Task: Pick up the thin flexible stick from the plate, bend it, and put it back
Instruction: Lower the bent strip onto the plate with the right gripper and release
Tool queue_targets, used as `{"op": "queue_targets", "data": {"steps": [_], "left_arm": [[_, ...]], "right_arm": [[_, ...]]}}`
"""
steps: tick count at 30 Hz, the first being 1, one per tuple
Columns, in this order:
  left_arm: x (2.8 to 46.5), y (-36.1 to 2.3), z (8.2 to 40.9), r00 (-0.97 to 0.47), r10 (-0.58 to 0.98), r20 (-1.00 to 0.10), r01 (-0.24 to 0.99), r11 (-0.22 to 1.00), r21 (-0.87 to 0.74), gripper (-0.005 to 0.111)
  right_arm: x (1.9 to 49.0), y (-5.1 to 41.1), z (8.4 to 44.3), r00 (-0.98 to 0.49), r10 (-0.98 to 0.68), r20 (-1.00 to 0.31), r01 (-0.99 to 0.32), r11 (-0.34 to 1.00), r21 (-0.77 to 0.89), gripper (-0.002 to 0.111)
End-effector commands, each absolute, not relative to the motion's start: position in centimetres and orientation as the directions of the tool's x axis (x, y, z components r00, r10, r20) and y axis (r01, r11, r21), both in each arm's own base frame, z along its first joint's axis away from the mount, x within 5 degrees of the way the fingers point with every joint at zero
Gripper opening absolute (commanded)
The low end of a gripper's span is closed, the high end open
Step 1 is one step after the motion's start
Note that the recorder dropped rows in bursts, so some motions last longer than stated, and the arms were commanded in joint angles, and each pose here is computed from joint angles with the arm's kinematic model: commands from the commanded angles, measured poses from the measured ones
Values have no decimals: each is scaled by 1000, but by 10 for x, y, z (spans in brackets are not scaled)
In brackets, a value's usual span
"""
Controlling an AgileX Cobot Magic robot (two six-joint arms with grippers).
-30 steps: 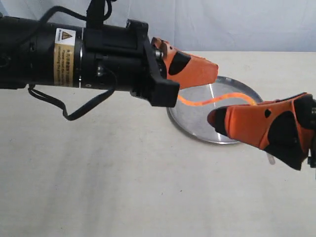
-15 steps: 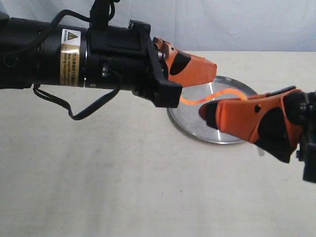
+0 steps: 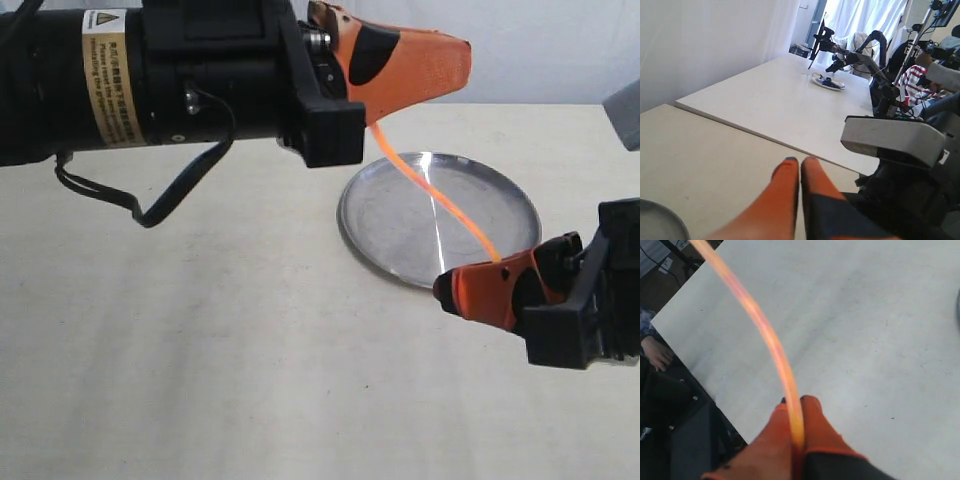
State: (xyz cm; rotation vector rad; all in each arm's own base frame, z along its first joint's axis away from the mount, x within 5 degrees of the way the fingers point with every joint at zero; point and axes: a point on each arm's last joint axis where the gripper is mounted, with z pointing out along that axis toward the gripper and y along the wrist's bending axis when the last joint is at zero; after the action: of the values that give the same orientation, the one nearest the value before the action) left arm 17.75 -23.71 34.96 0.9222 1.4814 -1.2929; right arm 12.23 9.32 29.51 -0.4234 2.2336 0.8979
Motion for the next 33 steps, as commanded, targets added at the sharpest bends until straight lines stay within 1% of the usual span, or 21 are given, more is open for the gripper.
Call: {"op": "queue_targets", "data": {"steps": [1,3,6,7,9,12,14,17,18,20,21,25,28,30,33], "left_arm": [[175,-236,352,-257,-30,-966,953,158,-258,21],[175,-236,353,-264,-38,-964,951,159,-266,38],[176,-236,354,-274,-50,-960,946,164,-279,57],[176,-235,354,-274,-53,-960,945,168,-279,60],[177,-234,356,-271,-55,-961,942,193,-276,61],[175,-227,363,-234,-60,-970,938,250,-242,57],[175,-220,368,-186,-46,-981,930,313,-191,49],[175,-204,377,-101,5,-995,890,447,-89,29],[173,-198,381,-66,26,-998,876,481,-45,21],[165,-186,392,-5,39,-999,857,515,15,4],[160,-180,398,28,45,-999,855,517,48,0],[138,-161,415,109,51,-993,852,510,119,0],[127,-150,423,87,-2,-996,852,518,74,0],[124,-144,419,90,-6,-996,832,550,72,0],[129,-136,401,64,19,-998,776,628,62,0]], "right_arm": [[127,90,293,-686,-67,-724,-516,747,419,-1],[130,86,293,-684,-41,-728,-479,778,406,-1],[137,79,291,-666,-10,-745,-411,839,357,-1],[141,77,289,-667,-11,-745,-386,860,334,-1],[148,73,283,-683,-26,-730,-338,897,284,-1],[164,68,264,-738,-85,-669,-271,946,179,-1],[178,67,248,-771,-127,-624,-247,963,109,-1],[202,72,225,-779,-171,-604,-252,966,52,-1],[208,75,219,-782,-173,-598,-253,966,51,-1],[224,81,205,-805,-184,-563,-253,966,47,-1],[231,83,200,-816,-193,-545,-255,966,41,-1],[267,94,179,-840,-244,-484,-278,961,-2,-1],[293,100,171,-848,-249,-467,-268,963,-25,-1],[305,100,164,-864,-231,-447,-240,970,-36,-1],[319,99,161,-859,-276,-431,-253,961,-111,-1]]}}
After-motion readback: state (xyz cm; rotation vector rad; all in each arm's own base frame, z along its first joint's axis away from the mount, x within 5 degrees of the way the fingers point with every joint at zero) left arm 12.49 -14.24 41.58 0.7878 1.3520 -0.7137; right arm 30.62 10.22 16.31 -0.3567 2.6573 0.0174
